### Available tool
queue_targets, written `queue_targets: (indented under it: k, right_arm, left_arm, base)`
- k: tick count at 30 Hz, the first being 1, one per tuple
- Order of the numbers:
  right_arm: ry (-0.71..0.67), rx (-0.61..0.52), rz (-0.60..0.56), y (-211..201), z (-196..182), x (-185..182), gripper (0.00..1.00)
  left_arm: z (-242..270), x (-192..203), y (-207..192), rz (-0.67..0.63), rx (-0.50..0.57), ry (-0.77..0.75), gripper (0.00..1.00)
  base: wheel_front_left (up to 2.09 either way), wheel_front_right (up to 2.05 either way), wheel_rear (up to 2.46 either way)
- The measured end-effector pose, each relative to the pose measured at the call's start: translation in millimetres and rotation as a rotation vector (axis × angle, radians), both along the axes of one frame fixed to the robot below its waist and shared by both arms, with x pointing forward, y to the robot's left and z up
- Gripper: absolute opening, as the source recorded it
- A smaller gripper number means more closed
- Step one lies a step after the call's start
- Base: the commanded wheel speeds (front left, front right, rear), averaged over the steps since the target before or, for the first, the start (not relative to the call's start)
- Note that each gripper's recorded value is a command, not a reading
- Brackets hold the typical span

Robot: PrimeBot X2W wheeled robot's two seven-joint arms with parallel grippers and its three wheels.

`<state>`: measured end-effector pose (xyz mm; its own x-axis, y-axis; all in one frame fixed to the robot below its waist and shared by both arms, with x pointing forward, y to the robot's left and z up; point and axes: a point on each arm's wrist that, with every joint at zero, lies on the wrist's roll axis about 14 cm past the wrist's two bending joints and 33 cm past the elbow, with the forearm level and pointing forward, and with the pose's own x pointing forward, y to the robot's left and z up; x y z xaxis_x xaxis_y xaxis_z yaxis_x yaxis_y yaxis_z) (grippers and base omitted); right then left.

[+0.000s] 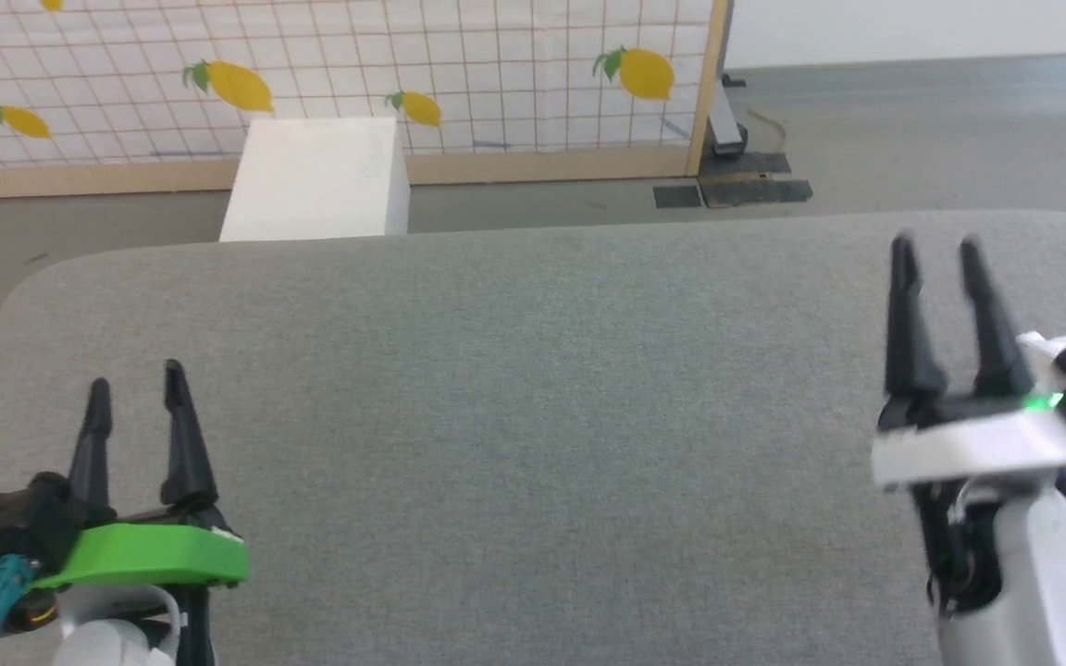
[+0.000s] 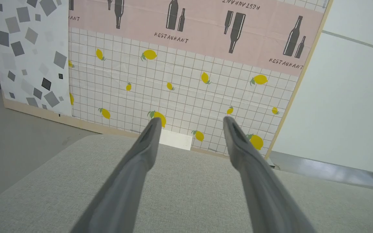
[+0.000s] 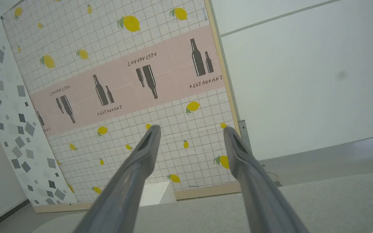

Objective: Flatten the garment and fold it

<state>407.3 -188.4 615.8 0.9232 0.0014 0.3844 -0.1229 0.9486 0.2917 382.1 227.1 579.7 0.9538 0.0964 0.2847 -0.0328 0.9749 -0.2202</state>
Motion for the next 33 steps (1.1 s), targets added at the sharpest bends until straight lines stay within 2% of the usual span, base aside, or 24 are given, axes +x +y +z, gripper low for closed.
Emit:
queue_targets:
  k: [7,16,33]
  right_arm:
    - [0.144,-0.085,0.001,6,-52,-14,1.0]
    - [0.257,-0.167,0.008,10,-91,-23,1.0]
    - [0.313,-0.168,0.043,20,-107,-23,1.0]
  left_arm:
    - [-26,3,-20,-0.052,0.086,0.097,1.0]
    - [-59,6,-39,-0.099,0.116,0.191,1.0]
    - [-80,2,-35,-0.073,0.078,0.251,1.0]
  base:
    - [0.0,0.0,0.0]
    - [0.0,0.0,0.0]
    - [0.0,0.0,0.0]
